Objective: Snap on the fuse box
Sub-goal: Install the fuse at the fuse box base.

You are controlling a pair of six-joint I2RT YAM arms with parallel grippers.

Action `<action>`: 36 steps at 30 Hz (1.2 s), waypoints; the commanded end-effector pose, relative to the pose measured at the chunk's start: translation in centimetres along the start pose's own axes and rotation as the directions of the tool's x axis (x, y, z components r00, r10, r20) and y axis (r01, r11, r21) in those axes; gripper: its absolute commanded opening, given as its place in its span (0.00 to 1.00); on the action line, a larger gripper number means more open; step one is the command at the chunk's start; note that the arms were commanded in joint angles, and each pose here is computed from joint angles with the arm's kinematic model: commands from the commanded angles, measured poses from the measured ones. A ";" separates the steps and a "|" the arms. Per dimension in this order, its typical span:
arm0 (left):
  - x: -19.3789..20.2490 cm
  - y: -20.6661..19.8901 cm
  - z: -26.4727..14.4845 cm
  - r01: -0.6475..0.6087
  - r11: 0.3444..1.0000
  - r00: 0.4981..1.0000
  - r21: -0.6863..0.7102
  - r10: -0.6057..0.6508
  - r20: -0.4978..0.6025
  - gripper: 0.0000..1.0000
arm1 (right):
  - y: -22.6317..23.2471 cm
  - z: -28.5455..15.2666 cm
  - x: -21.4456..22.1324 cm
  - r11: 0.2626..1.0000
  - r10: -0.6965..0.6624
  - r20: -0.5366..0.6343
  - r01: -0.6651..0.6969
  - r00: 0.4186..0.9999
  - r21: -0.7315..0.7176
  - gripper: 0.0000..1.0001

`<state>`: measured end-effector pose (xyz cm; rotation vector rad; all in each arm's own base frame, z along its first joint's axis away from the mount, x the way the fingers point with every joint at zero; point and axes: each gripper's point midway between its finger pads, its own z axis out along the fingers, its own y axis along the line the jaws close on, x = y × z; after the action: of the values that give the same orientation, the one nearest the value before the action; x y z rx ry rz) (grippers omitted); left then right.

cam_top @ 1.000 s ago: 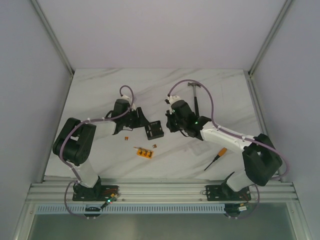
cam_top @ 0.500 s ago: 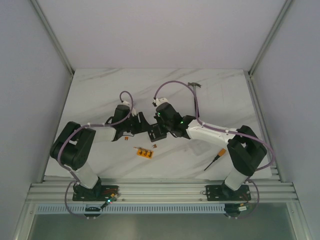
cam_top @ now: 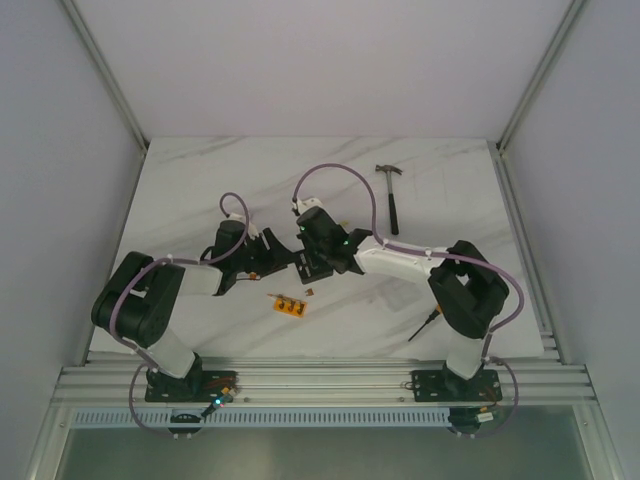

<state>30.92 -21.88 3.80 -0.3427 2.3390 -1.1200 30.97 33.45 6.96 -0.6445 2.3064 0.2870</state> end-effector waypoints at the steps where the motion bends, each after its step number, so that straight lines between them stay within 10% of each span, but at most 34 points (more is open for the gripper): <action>1: 0.0 -1.1 -0.1 0.034 0.997 0.999 0.064 -0.034 -0.002 0.61 | 0.4 0.4 -1.4 0.999 -0.022 0.038 0.021 0.999 0.028 0.00; 36: 2.5 1.9 1.2 0.084 0.996 0.995 -0.038 -0.086 -0.050 0.34 | 0.8 2.4 -0.5 0.996 -0.023 0.030 0.021 0.999 0.084 0.00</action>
<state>29.87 -22.80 2.35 -0.4125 2.3737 -1.1867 31.56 34.40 5.10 -0.6428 2.2916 0.1950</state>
